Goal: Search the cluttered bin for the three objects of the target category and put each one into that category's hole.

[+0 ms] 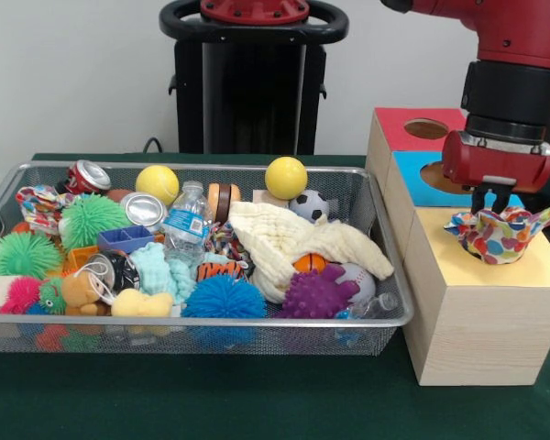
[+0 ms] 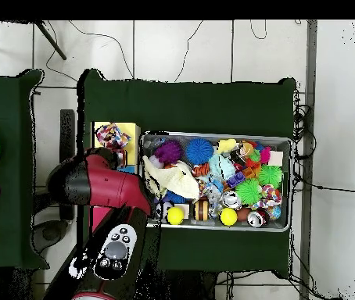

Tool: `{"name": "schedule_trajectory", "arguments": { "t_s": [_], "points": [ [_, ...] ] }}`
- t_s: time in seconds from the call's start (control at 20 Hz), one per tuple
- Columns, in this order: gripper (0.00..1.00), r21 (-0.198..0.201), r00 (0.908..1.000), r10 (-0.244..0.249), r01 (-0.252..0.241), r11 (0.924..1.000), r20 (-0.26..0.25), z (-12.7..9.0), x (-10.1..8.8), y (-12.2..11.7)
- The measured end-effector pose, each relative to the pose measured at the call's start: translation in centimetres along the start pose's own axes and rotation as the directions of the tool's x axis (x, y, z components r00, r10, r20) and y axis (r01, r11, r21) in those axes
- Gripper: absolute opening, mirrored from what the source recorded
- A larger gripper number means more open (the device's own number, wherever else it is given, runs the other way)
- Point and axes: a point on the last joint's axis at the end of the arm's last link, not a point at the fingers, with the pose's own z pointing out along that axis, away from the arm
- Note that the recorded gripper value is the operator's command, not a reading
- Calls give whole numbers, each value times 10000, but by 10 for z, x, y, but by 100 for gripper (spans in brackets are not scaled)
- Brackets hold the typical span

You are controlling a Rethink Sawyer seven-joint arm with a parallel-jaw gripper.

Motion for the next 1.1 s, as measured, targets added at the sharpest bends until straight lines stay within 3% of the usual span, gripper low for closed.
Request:
{"name": "schedule_trajectory", "arguments": {
  "t_s": [0.6, 1.1],
  "points": [
    [0, 0, 10000, 1, -1, 10000, -48, 0, 1, 0],
    [0, 15, 9988, -57, 58, 10000, -476, -7, -3, -1]
  ]
}}
